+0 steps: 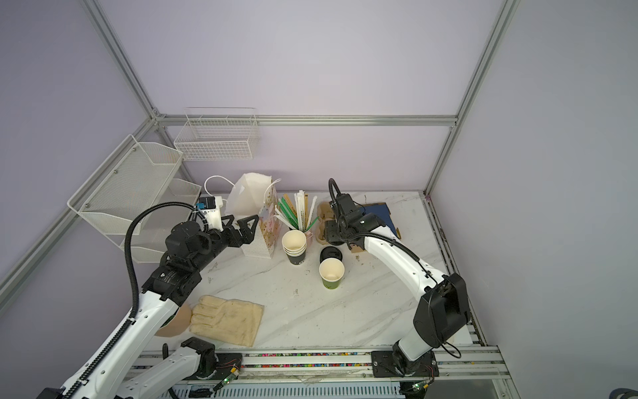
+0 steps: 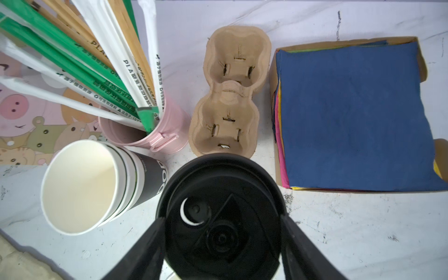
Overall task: Pack a coffee takeout order
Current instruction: Pick up the lid from the lid, then close the lid on the coffee cup.
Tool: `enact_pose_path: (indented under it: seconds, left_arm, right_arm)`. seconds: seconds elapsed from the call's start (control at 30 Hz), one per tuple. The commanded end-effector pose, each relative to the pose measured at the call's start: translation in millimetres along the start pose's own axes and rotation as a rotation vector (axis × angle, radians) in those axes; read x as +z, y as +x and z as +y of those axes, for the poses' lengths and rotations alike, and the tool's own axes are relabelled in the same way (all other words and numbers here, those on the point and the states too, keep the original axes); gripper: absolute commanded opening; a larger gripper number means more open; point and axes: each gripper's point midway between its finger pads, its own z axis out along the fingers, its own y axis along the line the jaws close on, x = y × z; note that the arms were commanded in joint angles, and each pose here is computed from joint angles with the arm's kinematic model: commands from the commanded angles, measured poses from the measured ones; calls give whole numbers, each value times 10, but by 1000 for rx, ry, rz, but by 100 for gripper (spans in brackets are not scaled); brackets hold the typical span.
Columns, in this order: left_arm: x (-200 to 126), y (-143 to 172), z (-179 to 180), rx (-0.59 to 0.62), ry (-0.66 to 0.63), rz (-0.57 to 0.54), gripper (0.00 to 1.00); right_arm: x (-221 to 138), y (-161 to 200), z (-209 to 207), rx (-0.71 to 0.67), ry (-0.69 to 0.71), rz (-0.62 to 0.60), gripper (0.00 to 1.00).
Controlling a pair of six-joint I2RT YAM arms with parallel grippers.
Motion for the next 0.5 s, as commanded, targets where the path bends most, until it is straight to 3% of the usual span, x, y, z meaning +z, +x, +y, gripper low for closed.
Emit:
enact_pose_path:
  seconds: [0.0,0.47]
  left_arm:
    - [33,63,15,-14,15,2,100]
    - [34,66,18,-14,15,3,100]
  right_arm:
    - [-137,247,34,-37,1,72,60]
    - [-121,870,88,-87,-3,215,60]
